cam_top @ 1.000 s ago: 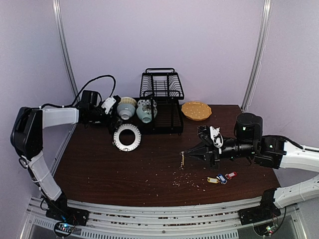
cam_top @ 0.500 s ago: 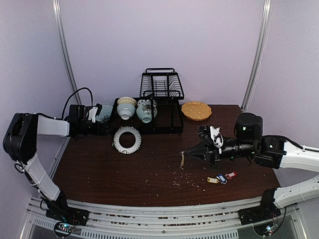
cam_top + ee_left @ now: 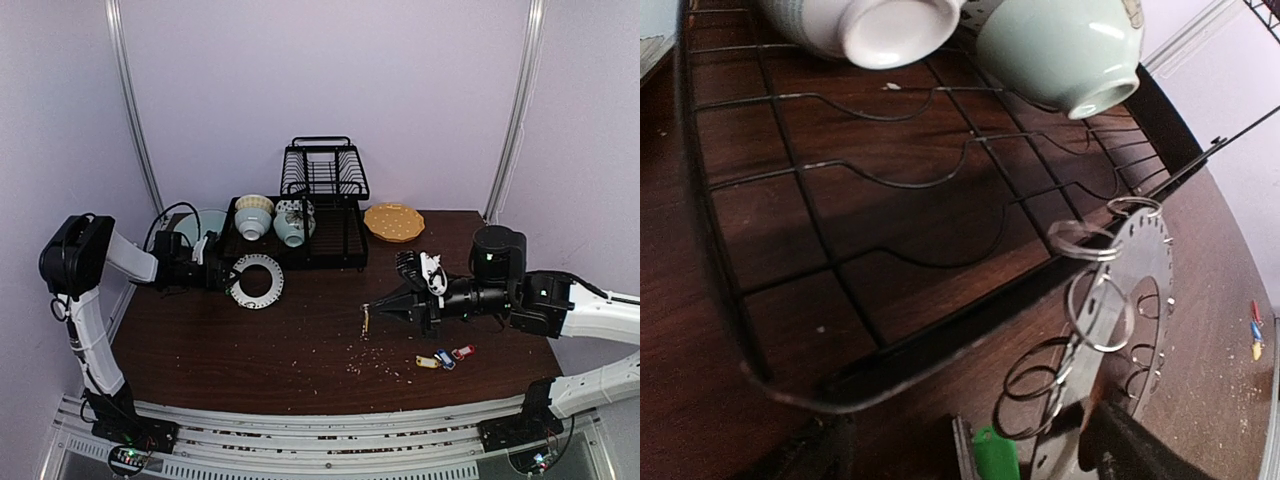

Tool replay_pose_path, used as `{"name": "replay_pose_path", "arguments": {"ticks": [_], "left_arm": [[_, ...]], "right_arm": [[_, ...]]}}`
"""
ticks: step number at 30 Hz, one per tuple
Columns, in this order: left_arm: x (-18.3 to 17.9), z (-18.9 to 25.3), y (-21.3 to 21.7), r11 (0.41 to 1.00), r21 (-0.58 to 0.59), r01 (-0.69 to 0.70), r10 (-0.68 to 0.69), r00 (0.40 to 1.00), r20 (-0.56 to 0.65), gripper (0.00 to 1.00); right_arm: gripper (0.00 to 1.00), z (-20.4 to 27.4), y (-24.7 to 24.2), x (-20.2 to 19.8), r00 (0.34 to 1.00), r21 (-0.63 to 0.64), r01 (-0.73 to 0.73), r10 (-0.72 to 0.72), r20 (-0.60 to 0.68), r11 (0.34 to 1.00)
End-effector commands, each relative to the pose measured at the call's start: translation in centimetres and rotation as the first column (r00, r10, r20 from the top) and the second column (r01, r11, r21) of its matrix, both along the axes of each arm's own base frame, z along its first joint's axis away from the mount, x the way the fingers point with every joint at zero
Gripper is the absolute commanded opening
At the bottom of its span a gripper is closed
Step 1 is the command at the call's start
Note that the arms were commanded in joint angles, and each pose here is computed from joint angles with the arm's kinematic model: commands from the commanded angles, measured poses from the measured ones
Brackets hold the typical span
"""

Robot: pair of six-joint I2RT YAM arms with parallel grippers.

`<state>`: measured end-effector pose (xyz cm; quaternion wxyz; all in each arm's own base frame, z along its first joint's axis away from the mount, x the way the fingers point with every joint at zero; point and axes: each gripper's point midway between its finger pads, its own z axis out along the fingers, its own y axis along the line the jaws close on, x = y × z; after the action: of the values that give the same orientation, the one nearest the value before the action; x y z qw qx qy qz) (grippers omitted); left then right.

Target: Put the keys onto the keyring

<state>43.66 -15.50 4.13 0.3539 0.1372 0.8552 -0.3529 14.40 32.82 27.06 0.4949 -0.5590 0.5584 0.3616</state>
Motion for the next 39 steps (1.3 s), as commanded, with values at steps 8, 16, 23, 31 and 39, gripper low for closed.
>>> {"name": "replay_pose_path", "arguments": {"ticks": [8, 16, 23, 31, 39], "left_arm": [[0.2, 2.0, -4.2, 0.984, -0.084, 0.160, -0.151, 0.983, 0.106, 0.63], [-0.3, 4.6, -4.8, 0.973, -0.115, 0.198, -0.180, 0.972, 0.152, 0.00], [-2.9, 9.4, -5.9, 0.969, -0.103, 0.224, -0.197, 0.956, 0.218, 0.00], [-8.3, 16.3, -6.9, 0.977, 0.103, 0.188, -0.209, 0.943, 0.259, 0.00], [-19.1, 24.1, -12.1, 0.898, 0.133, 0.420, -0.440, 0.835, 0.331, 0.00]], "right_arm": [[0.00, 1.4, 0.4, 0.5, 1.000, 0.018, 0.007, -0.007, 0.008, 1.000], [0.00, 1.3, 0.3, 0.4, 1.000, 0.016, 0.009, -0.009, 0.004, 1.000], [0.00, 1.8, 0.0, 0.5, 0.999, 0.009, 0.019, -0.019, 0.029, 1.000], [0.00, 3.8, -1.4, 1.3, 0.989, -0.003, 0.087, -0.086, 0.123, 0.996], [0.00, 7.0, -1.6, 4.6, 0.943, -0.051, 0.237, -0.217, 0.251, 0.970]]}}
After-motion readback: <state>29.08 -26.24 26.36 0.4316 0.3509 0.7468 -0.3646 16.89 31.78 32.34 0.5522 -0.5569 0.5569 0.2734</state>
